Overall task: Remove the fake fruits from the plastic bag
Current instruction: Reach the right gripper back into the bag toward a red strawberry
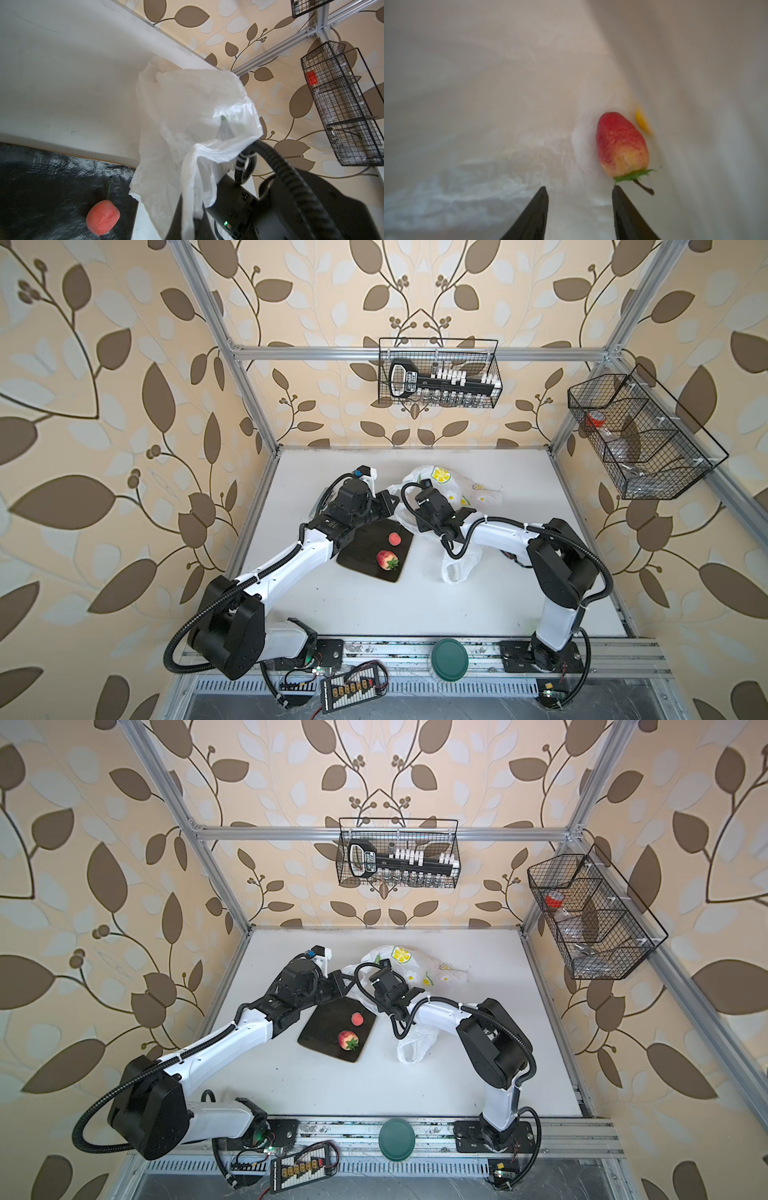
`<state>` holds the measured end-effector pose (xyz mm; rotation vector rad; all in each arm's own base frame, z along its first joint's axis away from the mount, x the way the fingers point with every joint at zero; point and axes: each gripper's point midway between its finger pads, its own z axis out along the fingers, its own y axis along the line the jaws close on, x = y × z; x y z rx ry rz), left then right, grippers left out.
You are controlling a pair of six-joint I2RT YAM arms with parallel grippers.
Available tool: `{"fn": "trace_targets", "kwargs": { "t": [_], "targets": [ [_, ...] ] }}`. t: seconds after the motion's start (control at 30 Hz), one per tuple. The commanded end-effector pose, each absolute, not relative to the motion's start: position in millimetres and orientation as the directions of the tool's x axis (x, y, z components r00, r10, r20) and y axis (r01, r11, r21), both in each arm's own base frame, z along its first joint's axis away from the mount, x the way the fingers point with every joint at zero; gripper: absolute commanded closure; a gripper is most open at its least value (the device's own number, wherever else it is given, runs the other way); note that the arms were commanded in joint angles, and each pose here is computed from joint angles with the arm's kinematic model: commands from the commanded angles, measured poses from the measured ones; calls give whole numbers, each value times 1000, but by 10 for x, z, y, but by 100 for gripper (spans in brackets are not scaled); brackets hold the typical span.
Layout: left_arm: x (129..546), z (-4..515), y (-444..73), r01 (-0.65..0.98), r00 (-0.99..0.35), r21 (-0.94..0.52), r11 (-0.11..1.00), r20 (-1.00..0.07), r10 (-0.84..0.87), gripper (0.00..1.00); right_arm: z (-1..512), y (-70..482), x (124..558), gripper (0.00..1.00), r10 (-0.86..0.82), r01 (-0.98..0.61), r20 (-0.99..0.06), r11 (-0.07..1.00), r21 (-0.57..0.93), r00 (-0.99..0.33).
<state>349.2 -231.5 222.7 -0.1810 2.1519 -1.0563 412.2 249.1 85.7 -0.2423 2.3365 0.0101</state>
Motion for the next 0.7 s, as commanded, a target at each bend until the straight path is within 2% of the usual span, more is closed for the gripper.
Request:
{"fn": "trace_targets", "kwargs": {
  "t": [0.0,0.3,0.67],
  "targets": [
    [3415,2345,-2334,211,-717,-743,635,-560,-415,100,904,2330,4340,45,-146,-112,-723,989,-95,-676],
    [3377,2312,-2374,213,-726,-742,636,-556,-405,100,746,2133,4534,27,-105,-69,-697,994,-79,-709],
    [3344,2285,-2443,217,-739,-740,637,-551,-387,100,410,2093,4653,25,-91,-111,-623,994,-6,-777]
  ]
}}
